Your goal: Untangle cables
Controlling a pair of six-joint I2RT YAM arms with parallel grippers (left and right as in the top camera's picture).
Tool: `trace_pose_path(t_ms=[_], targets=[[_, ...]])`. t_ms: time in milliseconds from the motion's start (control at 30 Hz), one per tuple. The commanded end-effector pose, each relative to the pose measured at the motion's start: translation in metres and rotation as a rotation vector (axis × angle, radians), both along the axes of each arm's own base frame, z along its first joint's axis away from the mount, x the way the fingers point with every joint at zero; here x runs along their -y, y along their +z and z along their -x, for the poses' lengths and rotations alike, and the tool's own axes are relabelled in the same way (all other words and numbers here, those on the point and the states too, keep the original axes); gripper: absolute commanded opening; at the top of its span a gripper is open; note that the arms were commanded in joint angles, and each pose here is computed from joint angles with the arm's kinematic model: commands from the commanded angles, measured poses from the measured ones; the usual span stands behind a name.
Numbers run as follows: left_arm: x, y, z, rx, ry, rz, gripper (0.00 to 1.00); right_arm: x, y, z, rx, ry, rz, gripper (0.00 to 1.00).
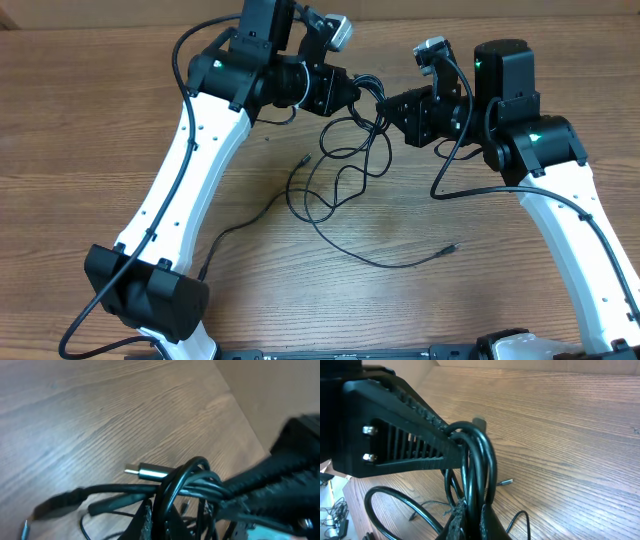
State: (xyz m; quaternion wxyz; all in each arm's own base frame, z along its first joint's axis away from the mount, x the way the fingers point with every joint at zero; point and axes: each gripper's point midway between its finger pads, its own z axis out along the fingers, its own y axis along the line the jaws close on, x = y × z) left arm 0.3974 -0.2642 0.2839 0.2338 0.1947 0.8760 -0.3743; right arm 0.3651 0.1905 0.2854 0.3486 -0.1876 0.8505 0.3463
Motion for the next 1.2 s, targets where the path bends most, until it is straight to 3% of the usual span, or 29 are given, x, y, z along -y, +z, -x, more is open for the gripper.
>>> trace_pose_path(t_ms=[0,233,667,867,900,967,1000,1033,1167], targets=[[-0.018,-0.010,-0.017,-0.143,0.277,-0.025,0.04,-0.008,0.009,0.003,0.009,0.040,-0.029,0.04],[-0.045,-0.025,-0.025,-0.343,0.595,-0.018,0.04,-0.012,0.011,0.008,0.003,0.070,-0.054,0.04],[-0.068,-0.039,-0.022,-0.501,0.855,-0.023,0.04,-0.014,0.012,0.012,-0.011,0.091,-0.068,0.04],[-0.068,-0.041,-0.019,-0.506,0.845,-0.034,0.04,-0.014,0.011,0.013,-0.015,0.090,-0.067,0.04],[-0.068,-0.041,-0.020,-0.483,0.818,-0.047,0.04,-0.014,0.011,0.012,-0.015,0.089,-0.067,0.11],[-0.068,-0.040,-0.020,-0.436,0.763,-0.077,0.05,-0.014,0.011,0.012,-0.015,0.089,-0.067,0.34],[-0.067,-0.040,-0.019,-0.414,0.728,-0.090,0.04,-0.014,0.011,0.012,-0.015,0.089,-0.067,0.53],[-0.066,-0.040,-0.018,-0.398,0.698,-0.099,0.04,-0.014,0.011,0.012,-0.015,0.089,-0.067,0.61],[-0.059,-0.038,-0.015,-0.338,0.571,-0.122,0.04,-0.013,0.011,0.011,-0.014,0.083,-0.063,0.71]])
